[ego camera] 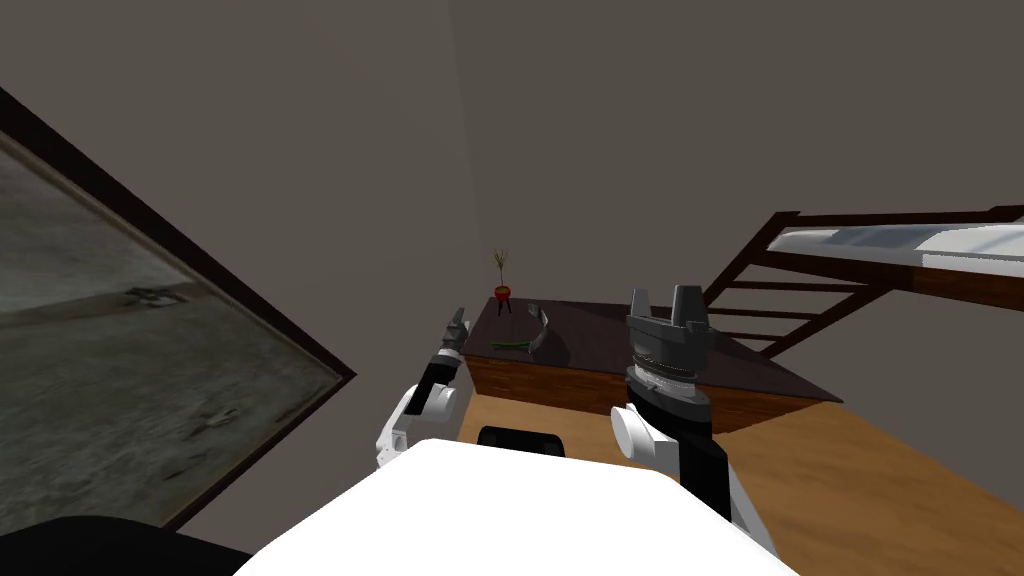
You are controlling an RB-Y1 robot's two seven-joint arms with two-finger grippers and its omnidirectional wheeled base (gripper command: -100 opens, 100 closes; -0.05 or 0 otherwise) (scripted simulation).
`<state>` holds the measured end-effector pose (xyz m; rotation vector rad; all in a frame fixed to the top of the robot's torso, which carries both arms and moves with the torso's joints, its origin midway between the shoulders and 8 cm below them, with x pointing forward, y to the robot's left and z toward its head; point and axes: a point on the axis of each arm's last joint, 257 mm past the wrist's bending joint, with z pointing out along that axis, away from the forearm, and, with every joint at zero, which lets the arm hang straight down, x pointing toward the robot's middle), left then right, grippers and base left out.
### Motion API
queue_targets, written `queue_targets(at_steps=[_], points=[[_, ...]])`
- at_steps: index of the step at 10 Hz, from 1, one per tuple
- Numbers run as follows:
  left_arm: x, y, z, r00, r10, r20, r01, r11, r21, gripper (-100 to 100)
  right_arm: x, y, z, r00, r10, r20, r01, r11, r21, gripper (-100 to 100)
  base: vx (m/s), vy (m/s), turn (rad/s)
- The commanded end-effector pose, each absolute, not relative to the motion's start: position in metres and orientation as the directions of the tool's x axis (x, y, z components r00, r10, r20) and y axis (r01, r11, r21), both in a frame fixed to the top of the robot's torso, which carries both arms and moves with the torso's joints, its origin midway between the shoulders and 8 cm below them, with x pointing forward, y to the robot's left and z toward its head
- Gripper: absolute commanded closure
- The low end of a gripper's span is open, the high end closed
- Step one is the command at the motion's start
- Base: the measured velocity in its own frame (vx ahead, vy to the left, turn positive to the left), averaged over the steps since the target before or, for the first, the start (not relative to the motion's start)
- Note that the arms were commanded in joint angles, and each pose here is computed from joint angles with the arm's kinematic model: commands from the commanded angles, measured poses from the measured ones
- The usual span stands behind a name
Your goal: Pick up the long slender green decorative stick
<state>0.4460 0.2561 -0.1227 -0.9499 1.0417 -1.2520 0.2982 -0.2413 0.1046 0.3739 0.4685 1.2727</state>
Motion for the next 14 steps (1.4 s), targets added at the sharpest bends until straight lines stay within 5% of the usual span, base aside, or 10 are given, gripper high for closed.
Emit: queue_targets(at_steps=[1,14], points=[[0.452,0.256,-0.137,0.018,-0.997,-0.075,0.229,0.077,-0.97,-100,0.298,-0.241,0.105,0.222,0.967,-0.127,-0.819,0.256,0.514,0,0.024,0.002,-0.042],[0.506,0.269,-0.288,0.025,-0.996,0.088,-0.198,-0.091,-0.976,-100,0.298,-0.241,0.105,0.222,0.967,-0.127,-0.819,0.256,0.514,0,0.021,0.0,-0.11]])
